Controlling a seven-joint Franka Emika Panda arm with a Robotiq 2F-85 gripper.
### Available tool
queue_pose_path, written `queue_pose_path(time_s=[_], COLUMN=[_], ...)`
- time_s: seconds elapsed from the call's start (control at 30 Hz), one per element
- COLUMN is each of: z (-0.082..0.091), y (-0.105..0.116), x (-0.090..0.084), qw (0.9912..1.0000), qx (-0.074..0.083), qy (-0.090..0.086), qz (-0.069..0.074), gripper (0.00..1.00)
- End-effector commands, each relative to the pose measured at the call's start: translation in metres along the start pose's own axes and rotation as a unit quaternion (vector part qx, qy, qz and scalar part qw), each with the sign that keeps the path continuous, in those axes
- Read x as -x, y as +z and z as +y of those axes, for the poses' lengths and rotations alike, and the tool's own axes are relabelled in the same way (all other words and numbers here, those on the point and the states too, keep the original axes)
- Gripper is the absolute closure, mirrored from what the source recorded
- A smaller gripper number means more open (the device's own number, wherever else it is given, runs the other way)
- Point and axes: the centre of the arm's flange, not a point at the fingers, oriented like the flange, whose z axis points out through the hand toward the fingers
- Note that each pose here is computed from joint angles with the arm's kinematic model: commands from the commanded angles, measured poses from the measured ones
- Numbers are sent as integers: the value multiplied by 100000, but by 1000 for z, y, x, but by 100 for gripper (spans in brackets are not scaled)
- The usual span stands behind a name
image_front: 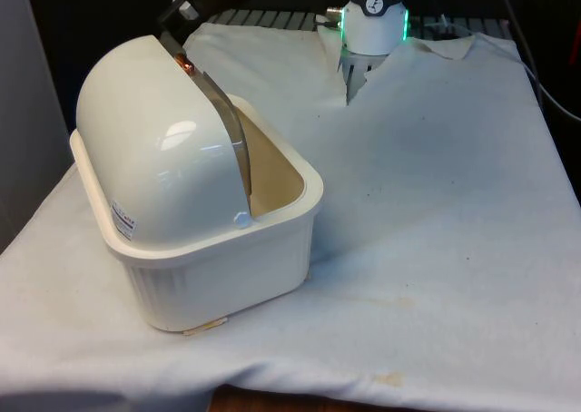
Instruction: Open the lid, then close it.
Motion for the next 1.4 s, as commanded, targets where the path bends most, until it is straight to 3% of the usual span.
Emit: queue_pose_path(time_s=[0.0, 0.1, 0.13, 0.17, 0.37, 0.4, 0.43, 0.67, 0.7, 0.73, 0.97, 1.0, 1.03, 1.23, 1.27, 1.3, 1.33, 1.37], z=[2, 5, 3, 5, 7, 6, 7, 3, 4, 2, -8, -5, -9, -14, -14, -15, -14, -13], y=[2, 4, 2, 4, 7, 5, 8, 8, 7, 7, 5, 5, 6, 11, 11, 11, 11, 11], x=[0, -1, -3, -2, -2, -4, -2, -3, -6, -5, -20, -20, -21, -23, -23, -25, -24, -23], qw=[99989, 99976, 99993, 99970, 99903, 99936, 99891, 99775, 99817, 99753, 99688, 99734, 99672, 99519, 99506, 99577, 99492, 99474], qx=[-787, -841, -282, -903, -785, -186, -690, -472, -12, -486, -879, -610, -896, -992, -909, -795, -853, -697], qy=[468, 1178, 1029, 1461, 3181, 3019, 3395, 4705, 4737, 4932, 5890, 5864, 6098, 7056, 7036, 7065, 7048, 7050], qz=[-1161, -1632, -583, -1725, -2932, -1885, -3139, -4755, -3747, -4969, -5178, -4296, -5246, -6728, -6946, -5826, -7137, -7400], gripper=[100, 100, 100, 100, 100, 100, 100, 100, 100, 100, 100, 100, 100, 100, 100, 100, 100, 100])
